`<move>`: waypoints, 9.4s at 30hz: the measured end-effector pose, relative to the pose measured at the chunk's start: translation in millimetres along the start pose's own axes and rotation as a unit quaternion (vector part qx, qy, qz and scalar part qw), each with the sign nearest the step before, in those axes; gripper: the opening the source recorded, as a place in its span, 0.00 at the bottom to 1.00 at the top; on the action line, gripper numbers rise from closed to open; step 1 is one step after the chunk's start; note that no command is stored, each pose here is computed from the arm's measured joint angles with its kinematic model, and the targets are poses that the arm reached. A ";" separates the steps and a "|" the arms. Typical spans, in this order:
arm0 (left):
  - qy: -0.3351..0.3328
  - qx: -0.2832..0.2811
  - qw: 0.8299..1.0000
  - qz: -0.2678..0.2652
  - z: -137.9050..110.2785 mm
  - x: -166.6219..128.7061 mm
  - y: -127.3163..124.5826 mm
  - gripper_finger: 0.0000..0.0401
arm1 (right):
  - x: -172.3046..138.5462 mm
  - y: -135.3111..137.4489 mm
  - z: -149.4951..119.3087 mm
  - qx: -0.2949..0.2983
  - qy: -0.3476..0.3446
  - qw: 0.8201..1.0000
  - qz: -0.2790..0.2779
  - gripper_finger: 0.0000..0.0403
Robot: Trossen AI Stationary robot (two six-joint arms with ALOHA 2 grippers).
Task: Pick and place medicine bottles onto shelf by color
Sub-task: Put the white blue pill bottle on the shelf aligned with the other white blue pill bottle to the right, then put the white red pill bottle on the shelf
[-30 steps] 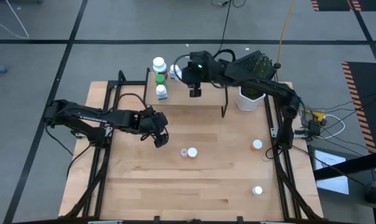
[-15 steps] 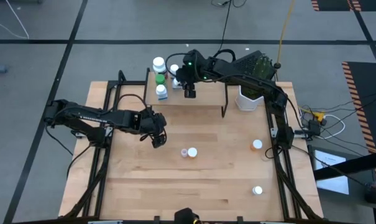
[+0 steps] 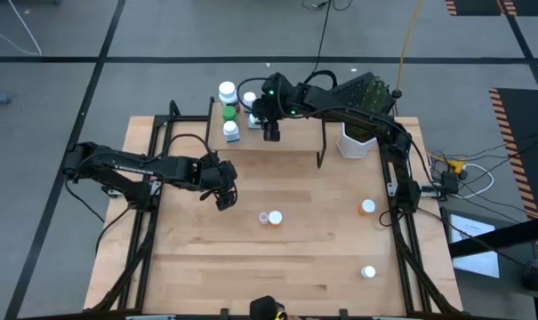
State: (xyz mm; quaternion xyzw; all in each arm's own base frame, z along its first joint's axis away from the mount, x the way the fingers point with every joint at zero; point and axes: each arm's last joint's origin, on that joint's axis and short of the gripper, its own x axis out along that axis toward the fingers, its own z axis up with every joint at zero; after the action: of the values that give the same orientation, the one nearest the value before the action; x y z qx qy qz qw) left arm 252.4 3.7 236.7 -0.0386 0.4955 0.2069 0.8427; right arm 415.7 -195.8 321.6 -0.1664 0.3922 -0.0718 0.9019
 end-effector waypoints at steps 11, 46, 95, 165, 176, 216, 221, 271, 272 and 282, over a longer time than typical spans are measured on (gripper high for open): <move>0.022 -0.021 1.000 0.007 -4.6 -0.3 0.8 0.96 | -10.8 -1.9 4.1 0.002 -0.013 1.000 -0.009 0.70; -0.053 -0.126 0.975 0.173 -62.4 -63.9 -18.6 0.96 | 7.5 17.2 -36.6 0.000 -0.045 0.998 -0.048 0.22; -0.391 0.173 0.902 -0.060 -61.0 -16.3 -79.2 0.75 | -161.4 254.0 -133.6 0.117 0.249 0.961 0.041 0.56; -0.442 0.223 0.869 -0.023 -18.4 -0.3 -30.7 0.73 | -180.9 403.9 -165.7 0.496 0.491 0.706 0.121 0.63; -0.440 0.216 0.871 -0.027 -18.6 0.1 -30.8 0.73 | -173.5 402.8 -181.8 0.492 0.503 0.703 0.097 0.48; -0.411 0.277 0.869 -0.006 29.0 58.0 -85.7 0.84 | -81.7 233.9 -105.5 0.642 -0.073 0.733 0.214 0.38; -0.405 0.283 0.869 -0.002 29.6 58.6 -84.0 0.70 | -80.3 229.1 -106.3 0.632 -0.082 0.743 0.205 0.38; -0.387 0.112 0.784 -0.472 45.8 3.5 -46.6 0.40 | -107.0 258.9 -67.3 -0.200 -0.462 0.854 0.129 0.63; -0.386 0.110 0.785 -0.472 45.6 3.5 -47.1 0.40 | -103.9 259.0 -67.7 -0.209 -0.461 0.853 0.124 0.63; -0.369 0.088 0.792 -0.479 44.8 4.3 -47.9 0.40 | -93.8 259.9 -59.1 -0.244 -0.476 0.839 0.098 0.61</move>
State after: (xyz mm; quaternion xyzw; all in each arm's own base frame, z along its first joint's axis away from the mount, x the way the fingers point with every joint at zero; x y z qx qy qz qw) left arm 309.4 -26.5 249.0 -0.1176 0.0814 -0.2690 0.9525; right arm 308.2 57.0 255.5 -0.3552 -0.0659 0.2031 0.9101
